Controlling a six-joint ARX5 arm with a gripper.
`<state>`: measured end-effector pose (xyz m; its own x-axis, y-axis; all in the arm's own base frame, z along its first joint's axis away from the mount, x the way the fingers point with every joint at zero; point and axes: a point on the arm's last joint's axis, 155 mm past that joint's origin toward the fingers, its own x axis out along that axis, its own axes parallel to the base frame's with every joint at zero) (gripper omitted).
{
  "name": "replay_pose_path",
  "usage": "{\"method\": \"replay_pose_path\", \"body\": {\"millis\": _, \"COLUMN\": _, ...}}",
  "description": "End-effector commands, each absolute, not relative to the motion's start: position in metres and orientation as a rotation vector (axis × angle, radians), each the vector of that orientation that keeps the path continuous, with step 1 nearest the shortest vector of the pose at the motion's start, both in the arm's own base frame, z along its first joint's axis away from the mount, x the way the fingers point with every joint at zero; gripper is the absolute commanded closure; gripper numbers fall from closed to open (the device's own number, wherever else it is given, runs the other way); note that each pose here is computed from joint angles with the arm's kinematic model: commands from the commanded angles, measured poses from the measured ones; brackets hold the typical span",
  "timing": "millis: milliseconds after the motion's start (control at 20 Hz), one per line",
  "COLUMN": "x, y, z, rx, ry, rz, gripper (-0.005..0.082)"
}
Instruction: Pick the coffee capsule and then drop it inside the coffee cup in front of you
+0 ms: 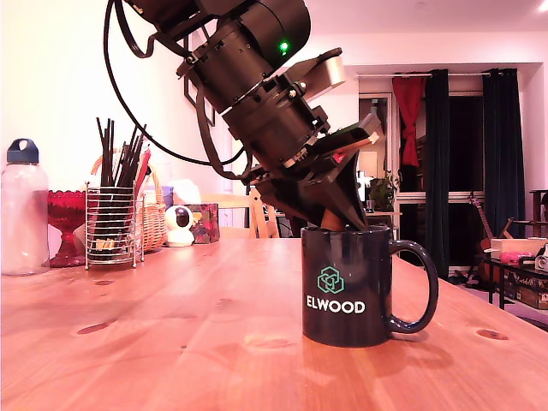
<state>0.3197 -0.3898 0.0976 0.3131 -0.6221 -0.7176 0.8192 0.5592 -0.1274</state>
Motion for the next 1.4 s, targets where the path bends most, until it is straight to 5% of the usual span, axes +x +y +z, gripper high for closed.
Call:
{"method": "replay_pose_path", "body": {"millis": 0, "x": 0.319, "y": -0.392, "z": 0.092, "rx": 0.286, "ry": 0.815, "rz": -0.97, "gripper": 0.0038}}
{"method": "replay_pose_path", "body": {"millis": 50, "x": 0.317, "y": -0.39, "z": 0.09, "rx": 0.279, "ry": 0.836, "rz": -0.964, "gripper": -0.0019}}
{"method": "replay_pose_path", "body": {"millis": 500, "x": 0.306, "y": -0.39, "z": 0.092, "rx": 0.26, "ry": 0.872, "rz": -0.997, "gripper": 0.0022}}
{"method": "replay_pose_path", "body": {"millis": 650, "x": 0.304, "y": -0.39, "z": 0.105, "rx": 0.249, "ry": 0.852, "rz": -1.01, "gripper": 0.0183}}
{"method": "replay_pose_path", "body": {"millis": 950, "x": 0.304, "y": -0.387, "z": 0.144, "rx": 0.218, "ry": 0.774, "rz": -1.017, "gripper": 0.0669}}
{"method": "replay_pose_path", "body": {"millis": 1350, "x": 0.31, "y": -0.38, "z": 0.16, "rx": 0.158, "ry": 0.766, "rz": -0.984, "gripper": 0.0714}}
